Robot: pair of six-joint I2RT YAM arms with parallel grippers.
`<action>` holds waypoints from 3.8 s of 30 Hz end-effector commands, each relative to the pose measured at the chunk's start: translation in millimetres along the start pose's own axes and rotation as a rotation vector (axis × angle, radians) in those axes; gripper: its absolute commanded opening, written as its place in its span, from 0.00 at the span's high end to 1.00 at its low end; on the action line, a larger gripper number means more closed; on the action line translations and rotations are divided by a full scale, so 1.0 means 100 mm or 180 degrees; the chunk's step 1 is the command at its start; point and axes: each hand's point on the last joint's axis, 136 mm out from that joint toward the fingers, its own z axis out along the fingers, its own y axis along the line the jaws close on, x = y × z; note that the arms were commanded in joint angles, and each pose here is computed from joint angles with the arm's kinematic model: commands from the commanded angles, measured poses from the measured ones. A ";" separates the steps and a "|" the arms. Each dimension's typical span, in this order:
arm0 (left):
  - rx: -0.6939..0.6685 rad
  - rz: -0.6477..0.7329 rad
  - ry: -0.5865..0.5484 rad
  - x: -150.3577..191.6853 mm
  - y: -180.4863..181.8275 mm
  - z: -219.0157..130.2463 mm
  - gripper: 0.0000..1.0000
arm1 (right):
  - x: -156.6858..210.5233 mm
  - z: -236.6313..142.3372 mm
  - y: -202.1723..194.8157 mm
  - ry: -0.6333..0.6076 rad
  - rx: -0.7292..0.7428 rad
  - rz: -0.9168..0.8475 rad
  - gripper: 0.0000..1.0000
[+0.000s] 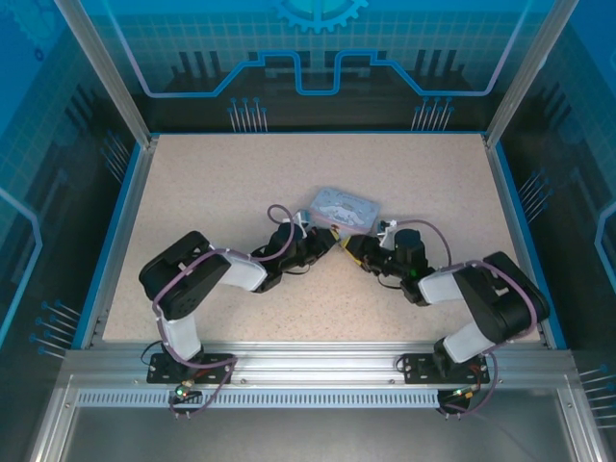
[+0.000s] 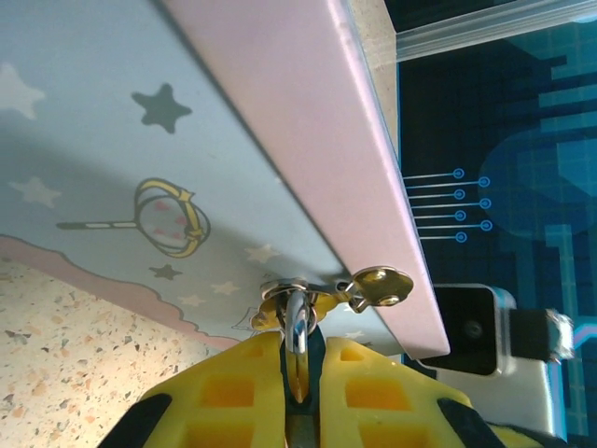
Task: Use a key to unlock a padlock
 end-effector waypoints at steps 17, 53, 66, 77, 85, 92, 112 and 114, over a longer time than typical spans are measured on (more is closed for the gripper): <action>0.0090 -0.0224 -0.0219 -0.34 -0.47 -0.18 1.00 | 0.06 -0.64 0.63 -0.0498 0.1001 -0.4249 0.41; 0.0204 -0.0420 -0.0099 -0.33 -0.56 -0.20 1.00 | -0.11 0.19 0.52 -0.0751 0.1490 -0.5229 0.61; 0.0186 -0.0421 -0.0057 -0.31 -0.55 -0.19 1.00 | -0.26 0.21 0.41 -0.0821 0.1549 -0.4988 0.68; 0.0151 -0.0422 -0.0027 -0.29 -0.53 -0.18 1.00 | -0.27 0.28 0.41 -0.0797 0.1465 -0.4906 0.72; 0.0140 -0.0422 -0.0001 -0.27 -0.52 -0.18 1.00 | -0.29 0.30 0.42 -0.0815 0.1431 -0.4821 0.80; 0.0119 -0.0434 0.0002 -0.26 -0.49 -0.18 1.00 | -0.32 0.25 0.51 -0.0897 0.1307 -0.4725 0.85; 0.0058 -0.0401 0.0023 -0.23 -0.41 -0.17 1.00 | -0.25 0.25 0.60 -0.0672 0.0656 -0.4223 1.00; 0.0054 -0.0407 0.0033 -0.22 -0.39 -0.17 1.00 | -0.22 0.25 0.64 -0.0622 0.0509 -0.4119 1.00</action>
